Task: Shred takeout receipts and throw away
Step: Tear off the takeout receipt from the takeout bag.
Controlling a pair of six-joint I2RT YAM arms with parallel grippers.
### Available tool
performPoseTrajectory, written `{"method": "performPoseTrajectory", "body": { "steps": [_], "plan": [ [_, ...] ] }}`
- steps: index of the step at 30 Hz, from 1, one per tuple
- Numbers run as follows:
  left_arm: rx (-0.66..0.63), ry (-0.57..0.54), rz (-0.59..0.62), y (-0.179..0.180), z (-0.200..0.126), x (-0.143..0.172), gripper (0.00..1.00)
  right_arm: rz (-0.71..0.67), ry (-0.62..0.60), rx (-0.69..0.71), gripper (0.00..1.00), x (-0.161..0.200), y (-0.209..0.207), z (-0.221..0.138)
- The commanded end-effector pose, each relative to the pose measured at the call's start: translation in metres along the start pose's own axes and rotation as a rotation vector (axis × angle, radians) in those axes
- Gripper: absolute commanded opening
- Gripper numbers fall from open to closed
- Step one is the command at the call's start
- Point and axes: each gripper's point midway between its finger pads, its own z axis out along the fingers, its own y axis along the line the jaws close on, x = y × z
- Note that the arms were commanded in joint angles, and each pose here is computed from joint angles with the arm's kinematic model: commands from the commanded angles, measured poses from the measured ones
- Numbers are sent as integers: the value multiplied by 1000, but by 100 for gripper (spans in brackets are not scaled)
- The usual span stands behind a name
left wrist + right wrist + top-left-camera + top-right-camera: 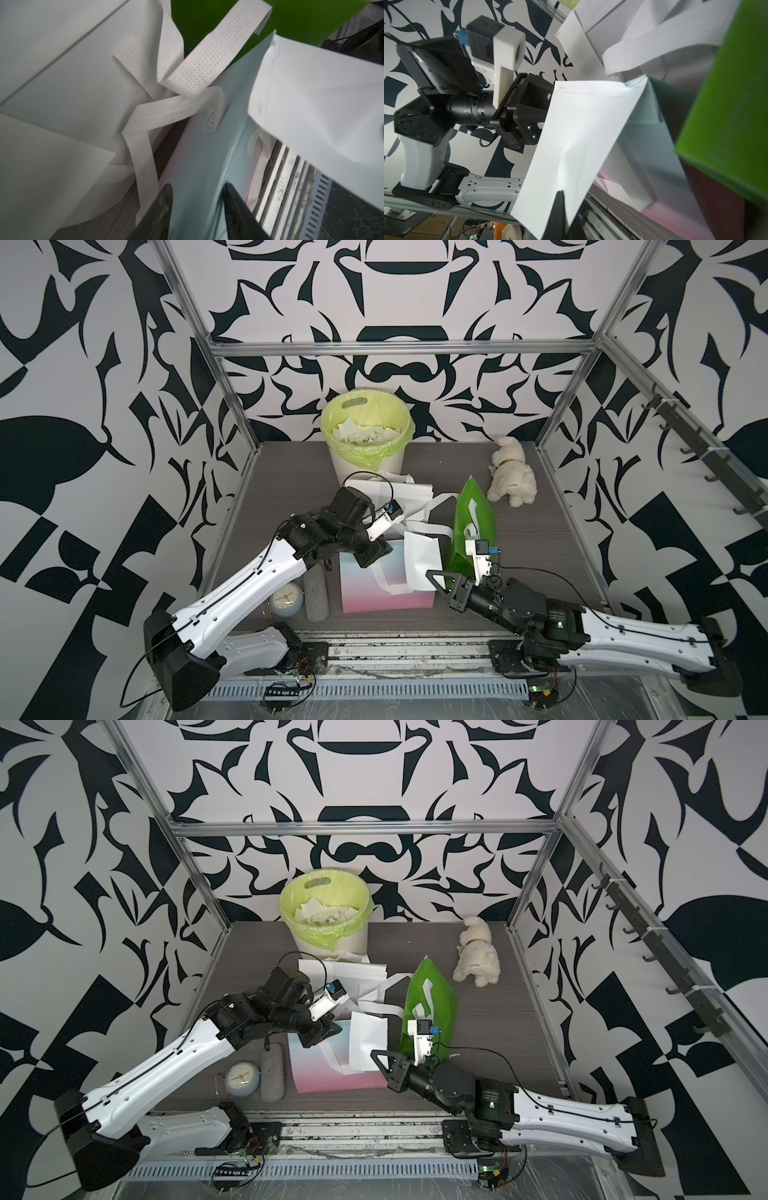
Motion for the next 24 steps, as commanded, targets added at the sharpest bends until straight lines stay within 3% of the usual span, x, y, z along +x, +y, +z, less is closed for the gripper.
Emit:
{"method": "performPoseTrajectory", "body": {
  "steps": [1,7,24],
  "plan": [
    [-2,52,-10,0,4,13,41,62,-98,-109,0,-29,39,-7],
    [-4,69,-12,1,6,16,37,129,-178,-194,0,-48,56,-16],
    [-28,119,-14,6,9,25,31,18,-273,-208,0,-83,82,-44]
  ]
}}
